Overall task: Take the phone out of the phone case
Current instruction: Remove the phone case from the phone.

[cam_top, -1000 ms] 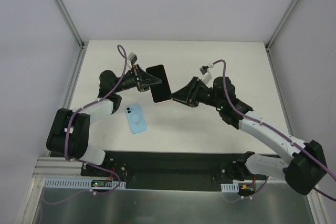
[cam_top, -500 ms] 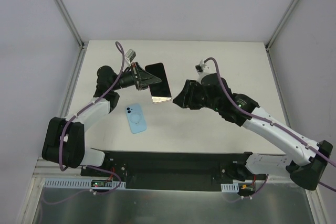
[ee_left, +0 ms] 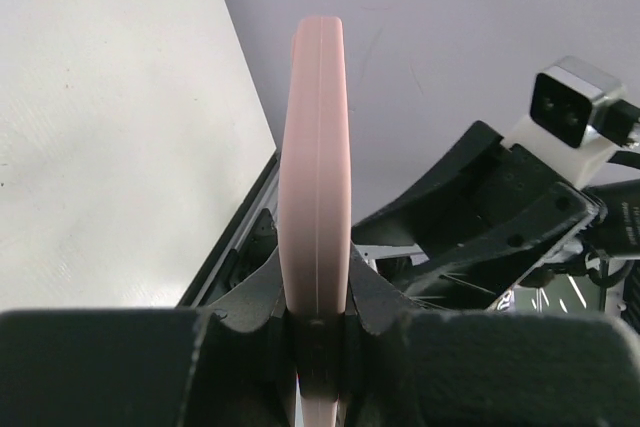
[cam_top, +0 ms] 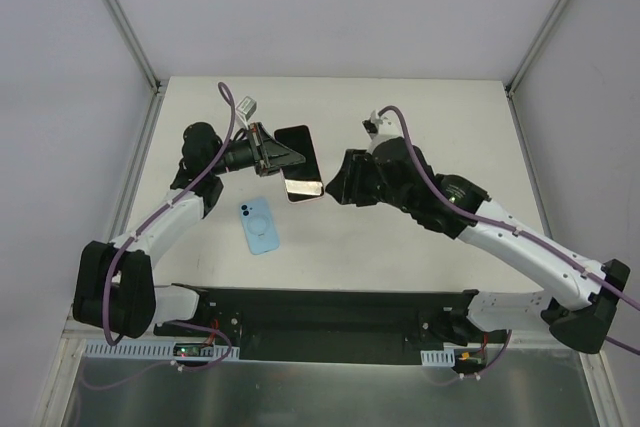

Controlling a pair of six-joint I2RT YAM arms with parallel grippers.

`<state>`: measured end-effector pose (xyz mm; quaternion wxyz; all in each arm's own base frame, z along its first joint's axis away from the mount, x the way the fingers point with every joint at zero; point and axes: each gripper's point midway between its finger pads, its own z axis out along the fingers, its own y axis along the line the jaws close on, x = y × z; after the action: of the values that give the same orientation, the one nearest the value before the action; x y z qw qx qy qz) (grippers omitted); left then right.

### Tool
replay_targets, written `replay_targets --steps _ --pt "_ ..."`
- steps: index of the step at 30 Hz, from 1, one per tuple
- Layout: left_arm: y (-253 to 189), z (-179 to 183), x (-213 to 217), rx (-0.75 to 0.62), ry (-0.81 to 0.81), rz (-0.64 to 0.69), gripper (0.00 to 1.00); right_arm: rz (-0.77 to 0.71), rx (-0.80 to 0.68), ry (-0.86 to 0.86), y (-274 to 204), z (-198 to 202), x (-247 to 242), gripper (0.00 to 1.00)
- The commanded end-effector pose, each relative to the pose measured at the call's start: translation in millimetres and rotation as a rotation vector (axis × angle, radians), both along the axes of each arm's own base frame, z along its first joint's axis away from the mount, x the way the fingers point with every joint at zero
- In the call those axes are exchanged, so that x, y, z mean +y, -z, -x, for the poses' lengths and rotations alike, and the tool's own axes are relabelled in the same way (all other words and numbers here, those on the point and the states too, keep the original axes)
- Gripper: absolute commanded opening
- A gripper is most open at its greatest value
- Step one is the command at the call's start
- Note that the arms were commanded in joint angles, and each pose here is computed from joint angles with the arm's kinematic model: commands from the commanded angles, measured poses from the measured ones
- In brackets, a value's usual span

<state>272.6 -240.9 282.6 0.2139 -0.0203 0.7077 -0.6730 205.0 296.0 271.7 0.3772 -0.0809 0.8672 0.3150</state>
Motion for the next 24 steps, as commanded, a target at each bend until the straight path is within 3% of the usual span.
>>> replay_targets --steps 1,6,13,24 --pt "-41 3 3 -0.170 -0.021 0.008 0.00 0.007 -0.056 -0.016 -18 -3 11 0.47" --pt "-44 4 3 -0.177 -0.025 0.001 0.00 0.102 -0.028 0.002 1 -8 12 0.47" --pt "-53 7 4 -0.193 -0.026 0.010 0.00 0.348 0.002 0.110 44 -20 -9 0.46" --pt "-69 15 6 -0.205 -0.034 0.042 0.00 0.498 -0.016 0.168 62 -31 -18 0.45"
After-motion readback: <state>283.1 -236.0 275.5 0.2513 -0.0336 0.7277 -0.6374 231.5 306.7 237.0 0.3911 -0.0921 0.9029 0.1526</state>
